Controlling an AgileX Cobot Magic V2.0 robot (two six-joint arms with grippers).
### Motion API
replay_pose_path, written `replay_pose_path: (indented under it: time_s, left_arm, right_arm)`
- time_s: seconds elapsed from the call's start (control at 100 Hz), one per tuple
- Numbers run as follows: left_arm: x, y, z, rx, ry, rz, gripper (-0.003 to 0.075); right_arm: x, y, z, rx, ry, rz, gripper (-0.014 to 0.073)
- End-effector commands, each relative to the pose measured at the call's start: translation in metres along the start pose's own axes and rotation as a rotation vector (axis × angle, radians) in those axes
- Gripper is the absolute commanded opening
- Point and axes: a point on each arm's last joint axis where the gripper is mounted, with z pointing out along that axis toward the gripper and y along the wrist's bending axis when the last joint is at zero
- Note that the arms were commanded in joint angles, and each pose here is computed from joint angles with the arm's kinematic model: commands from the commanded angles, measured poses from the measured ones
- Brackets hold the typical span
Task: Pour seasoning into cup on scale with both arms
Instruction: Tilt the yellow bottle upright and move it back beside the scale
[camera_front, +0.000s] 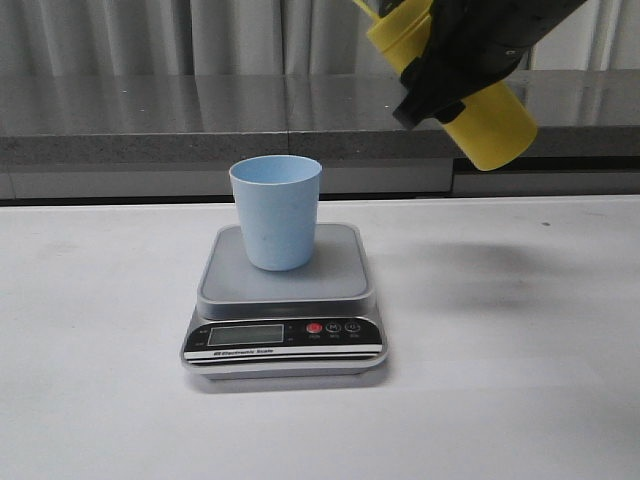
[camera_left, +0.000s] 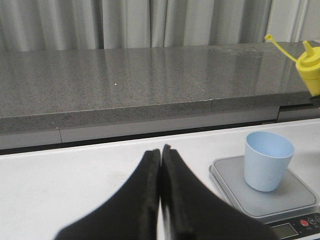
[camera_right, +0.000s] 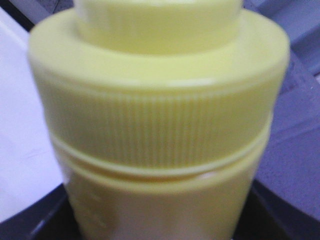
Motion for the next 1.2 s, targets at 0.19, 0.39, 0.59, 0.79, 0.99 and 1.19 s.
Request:
replay_pose_path:
  time_s: [0.19, 0.39, 0.59, 0.79, 0.99, 1.19]
  left_arm:
    - [-0.015, -0.001, -0.001, 0.001, -0.09, 0.0, -0.0018]
    - [-0.015, -0.001, -0.001, 0.001, -0.09, 0.0, -0.0018]
    - [-0.015, -0.001, -0.001, 0.001, -0.09, 0.0, -0.0018]
    - [-0.015, -0.001, -0.001, 0.001, -0.09, 0.0, -0.0018]
    - [-0.015, -0.001, -0.001, 0.001, -0.09, 0.0, -0.0018]
    - [-0.015, -0.001, -0.001, 0.001, -0.09, 0.0, -0.0018]
  right_arm:
    - [-0.02, -0.039, -0.026, -0.052, -0.108, 0.17, 0.0223]
    - [-0.02, -0.052, -0.029, -0.165, -0.219, 0.26, 0.0223]
    - [-0.01, -0.052, -0.027, -0.21, -0.351, 0.285, 0.0223]
    - [0.012, -0.037, -0.029, -0.188, -0.48, 0.329, 0.0223]
    - [0.043, -0.026, -0.035, -0.117, -0.534, 0.426, 0.0223]
    - [0.063, -0.018, -0.034, -0.109, -0.533, 0.454, 0.0223]
